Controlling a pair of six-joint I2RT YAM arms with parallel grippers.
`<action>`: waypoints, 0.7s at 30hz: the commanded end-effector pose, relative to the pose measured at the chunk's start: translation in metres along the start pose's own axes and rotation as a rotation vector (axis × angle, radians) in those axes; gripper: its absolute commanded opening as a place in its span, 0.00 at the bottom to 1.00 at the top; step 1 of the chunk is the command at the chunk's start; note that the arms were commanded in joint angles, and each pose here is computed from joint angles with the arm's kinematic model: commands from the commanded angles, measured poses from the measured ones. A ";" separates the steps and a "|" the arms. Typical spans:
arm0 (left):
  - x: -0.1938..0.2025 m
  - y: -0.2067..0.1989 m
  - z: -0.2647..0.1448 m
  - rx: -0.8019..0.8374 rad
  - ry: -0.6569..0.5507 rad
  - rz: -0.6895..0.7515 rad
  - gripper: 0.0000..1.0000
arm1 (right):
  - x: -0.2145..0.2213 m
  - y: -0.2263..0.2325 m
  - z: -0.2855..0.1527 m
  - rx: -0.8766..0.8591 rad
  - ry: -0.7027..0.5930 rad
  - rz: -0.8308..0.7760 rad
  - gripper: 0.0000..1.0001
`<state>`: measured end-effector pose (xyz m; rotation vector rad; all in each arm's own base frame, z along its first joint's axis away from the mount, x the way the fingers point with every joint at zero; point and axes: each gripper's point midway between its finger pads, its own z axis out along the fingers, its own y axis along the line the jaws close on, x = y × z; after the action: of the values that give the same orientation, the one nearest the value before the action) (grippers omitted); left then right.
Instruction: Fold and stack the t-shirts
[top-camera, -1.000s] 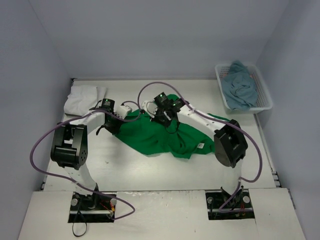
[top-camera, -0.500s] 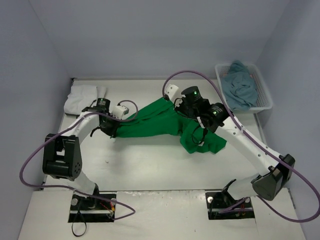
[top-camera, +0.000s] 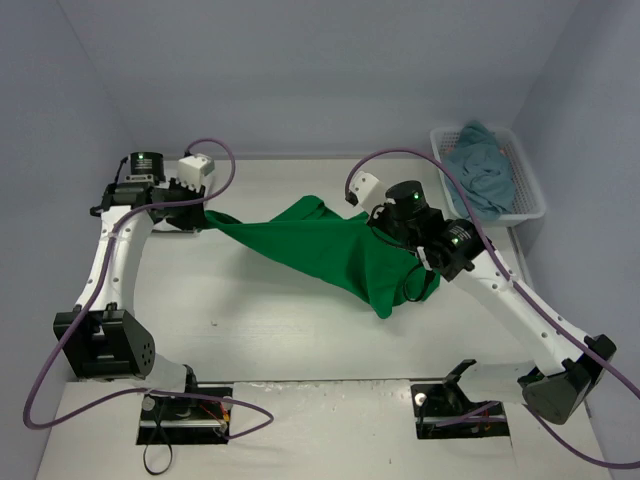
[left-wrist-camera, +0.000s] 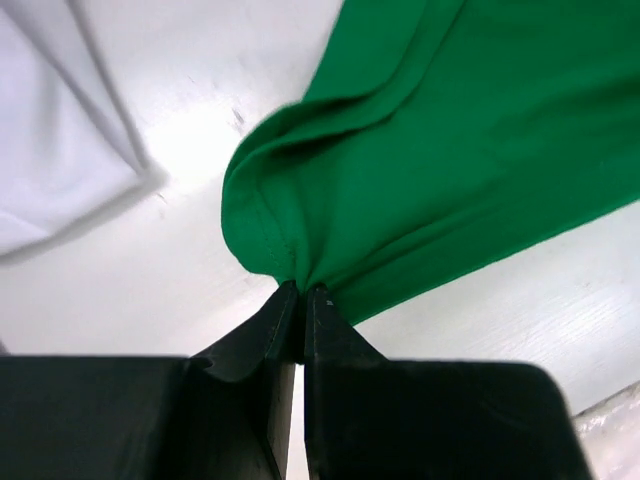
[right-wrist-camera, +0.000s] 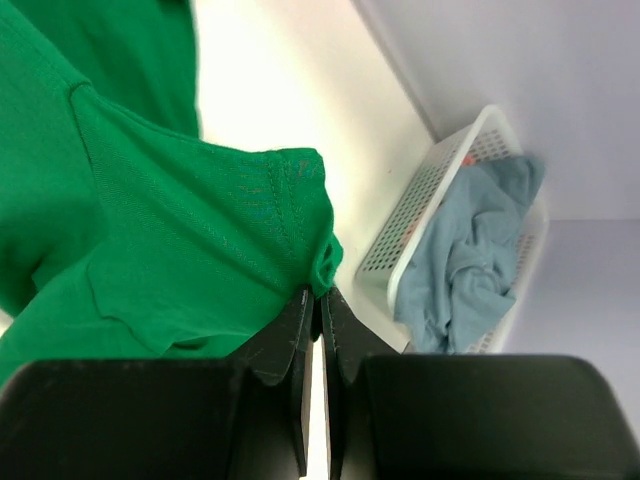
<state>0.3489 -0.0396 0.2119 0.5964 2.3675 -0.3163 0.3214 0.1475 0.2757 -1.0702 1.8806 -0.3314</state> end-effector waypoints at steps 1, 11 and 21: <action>-0.052 -0.003 -0.054 -0.010 -0.179 -0.018 0.01 | -0.043 -0.056 -0.036 0.173 -0.184 0.056 0.00; -0.187 -0.053 -0.204 0.030 -0.649 0.035 0.00 | -0.092 -0.159 -0.115 0.505 -0.389 0.195 0.00; -0.181 -0.121 -0.310 0.006 -0.885 0.244 0.01 | -0.084 -0.204 -0.215 0.622 -0.588 0.332 0.00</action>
<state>0.2869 -0.0849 0.5255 0.5358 1.6219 -0.4498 0.3011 0.0768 0.5118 -0.5237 1.4009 -0.3664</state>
